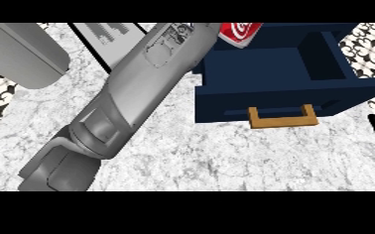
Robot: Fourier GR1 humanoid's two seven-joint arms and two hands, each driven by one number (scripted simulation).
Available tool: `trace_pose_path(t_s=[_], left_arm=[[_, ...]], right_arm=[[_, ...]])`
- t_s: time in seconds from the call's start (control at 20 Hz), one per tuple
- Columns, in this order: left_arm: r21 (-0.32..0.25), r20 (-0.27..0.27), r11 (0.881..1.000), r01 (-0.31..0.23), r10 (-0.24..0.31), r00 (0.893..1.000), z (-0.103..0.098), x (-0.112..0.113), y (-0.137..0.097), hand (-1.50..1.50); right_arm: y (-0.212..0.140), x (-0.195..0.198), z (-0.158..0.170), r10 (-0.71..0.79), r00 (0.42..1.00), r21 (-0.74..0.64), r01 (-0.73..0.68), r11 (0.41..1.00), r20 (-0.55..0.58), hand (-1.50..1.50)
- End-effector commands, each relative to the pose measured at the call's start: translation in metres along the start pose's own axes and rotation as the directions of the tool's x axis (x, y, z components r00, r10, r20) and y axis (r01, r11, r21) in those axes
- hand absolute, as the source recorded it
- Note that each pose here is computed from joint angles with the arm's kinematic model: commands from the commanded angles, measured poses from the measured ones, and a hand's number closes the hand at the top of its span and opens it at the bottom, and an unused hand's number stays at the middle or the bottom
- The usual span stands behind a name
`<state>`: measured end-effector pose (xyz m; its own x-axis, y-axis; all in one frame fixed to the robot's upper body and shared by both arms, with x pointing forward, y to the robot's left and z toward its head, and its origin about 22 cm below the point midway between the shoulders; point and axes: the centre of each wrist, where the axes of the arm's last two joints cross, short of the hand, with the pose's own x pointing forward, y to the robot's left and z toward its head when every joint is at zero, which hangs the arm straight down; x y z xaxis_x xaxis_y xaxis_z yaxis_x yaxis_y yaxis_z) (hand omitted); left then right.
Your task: Pick up the can, place it into the drawer and close the drawer
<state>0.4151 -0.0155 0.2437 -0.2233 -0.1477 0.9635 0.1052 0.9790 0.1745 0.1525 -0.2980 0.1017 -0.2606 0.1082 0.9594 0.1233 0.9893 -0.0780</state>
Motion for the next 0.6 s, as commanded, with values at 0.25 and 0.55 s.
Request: trace_pose_path(t_s=[0.25, 0.55], left_arm=[[0.017, -0.040, 0.999, 0.040, -0.039, 0.998, -0.003, -0.025, -0.005, 1.50], [0.066, -0.022, 0.994, 0.085, -0.084, 0.996, -0.006, -0.043, -0.001, 1.50]], right_arm=[[0.009, -0.009, -0.015, -0.003, 1.000, 0.026, 0.002, 1.000, 0.018, -1.50], [0.002, 0.004, -0.012, 0.015, 1.000, 0.031, -0.015, 0.999, 0.002, -1.50]])
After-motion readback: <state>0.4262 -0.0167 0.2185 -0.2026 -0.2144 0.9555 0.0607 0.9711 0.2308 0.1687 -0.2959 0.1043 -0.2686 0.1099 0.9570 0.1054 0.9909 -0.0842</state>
